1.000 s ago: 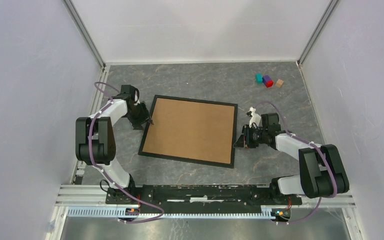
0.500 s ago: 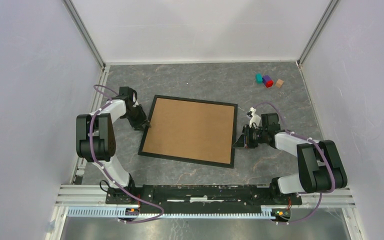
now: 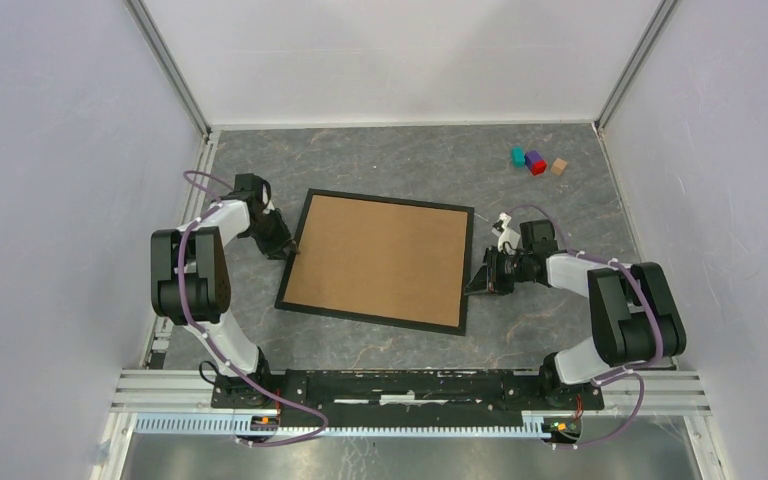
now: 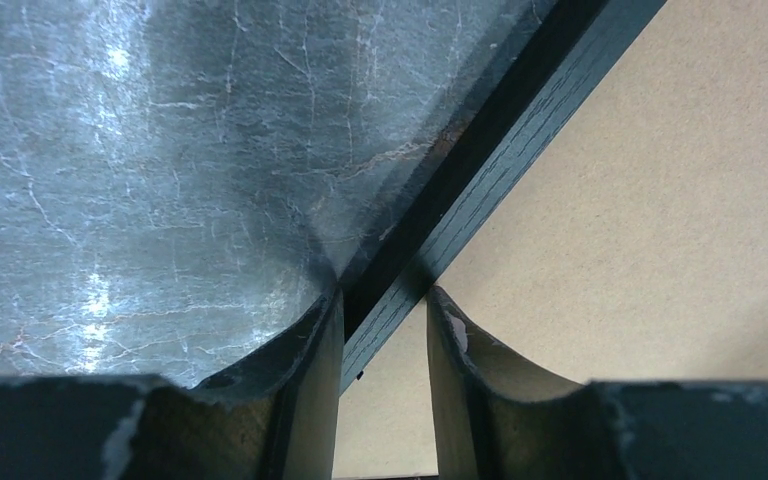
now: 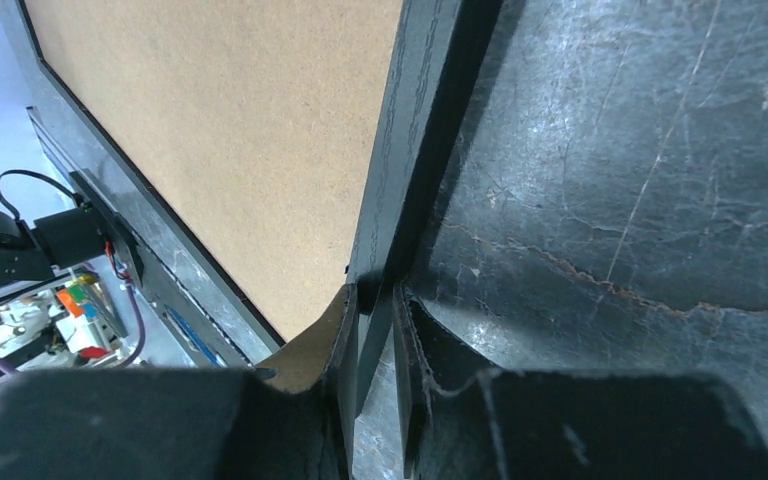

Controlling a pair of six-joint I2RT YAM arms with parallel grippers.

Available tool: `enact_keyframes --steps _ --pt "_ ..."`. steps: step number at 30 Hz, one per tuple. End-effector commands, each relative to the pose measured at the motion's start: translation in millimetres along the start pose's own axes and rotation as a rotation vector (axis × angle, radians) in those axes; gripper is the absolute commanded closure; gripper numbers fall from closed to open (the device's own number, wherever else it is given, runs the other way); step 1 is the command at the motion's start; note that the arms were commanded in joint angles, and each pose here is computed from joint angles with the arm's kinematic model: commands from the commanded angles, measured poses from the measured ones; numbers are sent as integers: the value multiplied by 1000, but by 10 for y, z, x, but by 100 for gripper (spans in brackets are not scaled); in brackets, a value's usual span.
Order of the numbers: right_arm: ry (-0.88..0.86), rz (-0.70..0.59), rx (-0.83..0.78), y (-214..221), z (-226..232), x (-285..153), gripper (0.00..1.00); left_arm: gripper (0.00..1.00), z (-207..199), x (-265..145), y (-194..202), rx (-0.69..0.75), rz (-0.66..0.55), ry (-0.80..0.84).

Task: Put the photo into the frame

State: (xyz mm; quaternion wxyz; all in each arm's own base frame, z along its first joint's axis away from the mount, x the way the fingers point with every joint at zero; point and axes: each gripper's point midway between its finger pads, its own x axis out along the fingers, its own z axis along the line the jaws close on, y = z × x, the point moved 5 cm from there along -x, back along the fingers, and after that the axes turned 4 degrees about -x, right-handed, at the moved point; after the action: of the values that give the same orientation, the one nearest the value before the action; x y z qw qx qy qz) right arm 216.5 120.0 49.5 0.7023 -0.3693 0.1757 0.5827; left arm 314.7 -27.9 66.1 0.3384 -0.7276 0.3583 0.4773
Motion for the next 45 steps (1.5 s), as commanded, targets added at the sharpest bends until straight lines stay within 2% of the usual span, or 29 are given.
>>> enact_keyframes --steps 1,6,20,31,35,40,42,45 --pt "89 30 23 34 -168 126 78 61 -42 33 146 35 51 50" --pt "60 62 61 14 -159 179 75 62 -48 57 183 27 71 65" --pt "181 101 87 -147 -297 252 70 65 -70 118 279 3 114 106" --pt "436 17 96 -117 -328 402 65 69 -110 180 373 -23 158 146" --pt "590 -30 24 -111 -384 434 62 70 -126 176 381 -26 163 157" --pt "603 9 -17 4 -374 541 59 71 -132 165 378 -25 159 163" --pt "597 9 -77 -90 -270 507 55 71 -129 164 375 -25 157 161" --pt "485 -42 -168 -441 109 343 40 72 -130 147 363 -19 147 155"
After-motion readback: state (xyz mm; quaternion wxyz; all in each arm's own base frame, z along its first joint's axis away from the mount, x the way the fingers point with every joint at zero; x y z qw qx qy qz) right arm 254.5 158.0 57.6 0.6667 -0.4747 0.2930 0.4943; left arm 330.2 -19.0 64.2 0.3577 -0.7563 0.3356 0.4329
